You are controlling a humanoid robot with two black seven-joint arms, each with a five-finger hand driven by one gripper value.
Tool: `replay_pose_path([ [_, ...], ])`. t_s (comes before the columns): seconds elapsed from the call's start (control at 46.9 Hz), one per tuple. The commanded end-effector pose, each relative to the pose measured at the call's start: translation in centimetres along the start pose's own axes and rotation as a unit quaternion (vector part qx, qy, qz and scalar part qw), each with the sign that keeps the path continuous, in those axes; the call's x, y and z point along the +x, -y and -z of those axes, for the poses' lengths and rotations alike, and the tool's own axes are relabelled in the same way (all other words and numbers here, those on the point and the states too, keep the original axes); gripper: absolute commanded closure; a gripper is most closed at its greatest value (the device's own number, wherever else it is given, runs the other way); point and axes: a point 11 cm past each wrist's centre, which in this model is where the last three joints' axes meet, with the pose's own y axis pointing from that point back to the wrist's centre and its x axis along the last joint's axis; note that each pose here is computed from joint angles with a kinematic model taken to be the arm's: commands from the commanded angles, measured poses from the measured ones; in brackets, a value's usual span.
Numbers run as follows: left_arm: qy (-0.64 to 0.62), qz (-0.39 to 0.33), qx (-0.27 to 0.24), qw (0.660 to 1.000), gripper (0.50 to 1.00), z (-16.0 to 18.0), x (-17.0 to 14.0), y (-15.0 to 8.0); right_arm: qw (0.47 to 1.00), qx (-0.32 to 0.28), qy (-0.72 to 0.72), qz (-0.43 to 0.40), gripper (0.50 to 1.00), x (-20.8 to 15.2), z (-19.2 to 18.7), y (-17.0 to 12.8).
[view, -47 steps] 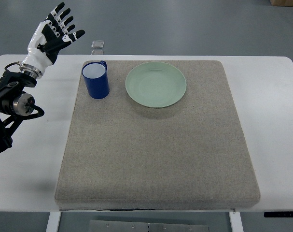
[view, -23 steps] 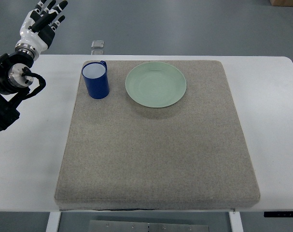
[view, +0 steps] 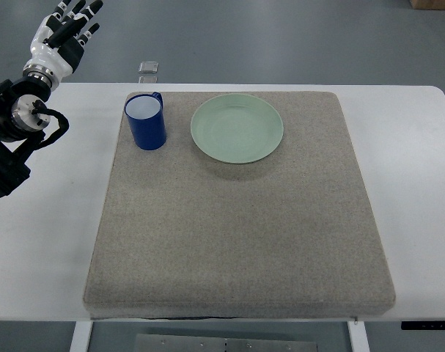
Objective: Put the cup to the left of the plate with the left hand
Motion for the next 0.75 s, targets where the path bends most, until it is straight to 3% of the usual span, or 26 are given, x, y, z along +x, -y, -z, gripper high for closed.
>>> replay_pose_path([
  [0.0,0.0,0.004,0.0,1.0,0.506,0.01,-0.07,-0.01,1.0,0.0,0.0,0.0,0.566,0.0,-0.02,0.0],
  [0.725,-0.004,0.017,0.003,1.0,0.506,0.66,-0.77,-0.02,1.0,0.002,0.003,0.007,0.566,-0.52,0.2,0.06],
])
